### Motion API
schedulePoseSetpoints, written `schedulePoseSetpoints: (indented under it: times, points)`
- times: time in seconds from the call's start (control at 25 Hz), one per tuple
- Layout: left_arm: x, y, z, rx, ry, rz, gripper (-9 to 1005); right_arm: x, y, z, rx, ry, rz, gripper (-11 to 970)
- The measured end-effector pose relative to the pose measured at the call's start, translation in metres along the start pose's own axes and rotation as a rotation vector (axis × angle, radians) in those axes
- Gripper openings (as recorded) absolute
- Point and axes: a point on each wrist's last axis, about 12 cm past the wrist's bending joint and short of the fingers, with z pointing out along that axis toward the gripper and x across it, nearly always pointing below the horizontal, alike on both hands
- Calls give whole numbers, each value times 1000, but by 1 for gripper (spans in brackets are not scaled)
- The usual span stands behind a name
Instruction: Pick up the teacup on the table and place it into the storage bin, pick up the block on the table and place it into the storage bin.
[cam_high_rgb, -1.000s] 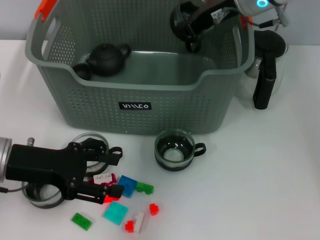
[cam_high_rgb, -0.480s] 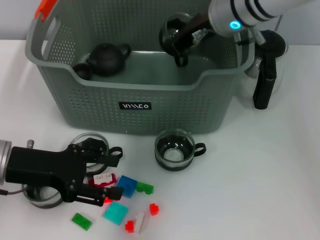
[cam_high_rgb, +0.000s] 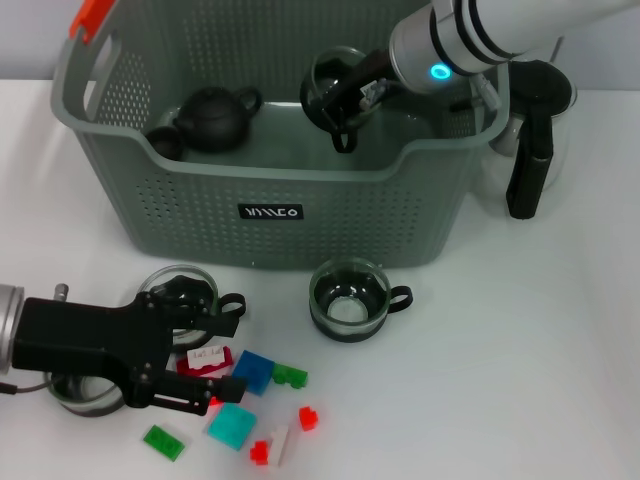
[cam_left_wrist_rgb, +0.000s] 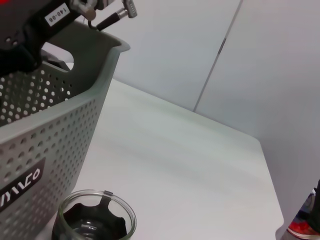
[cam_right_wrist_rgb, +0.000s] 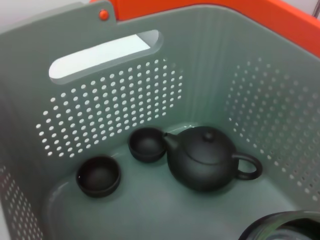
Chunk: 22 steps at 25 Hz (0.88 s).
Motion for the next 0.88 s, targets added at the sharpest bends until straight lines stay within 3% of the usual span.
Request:
schedulePoseSetpoints:
  times: [0.4,0.88]
  points:
    - [0,1,1,-2,0,3,830,2,9,5,-18,34,-35,60]
    - [0,2,0,-8,2,3,830,4,9,6,-17,38,-35,58]
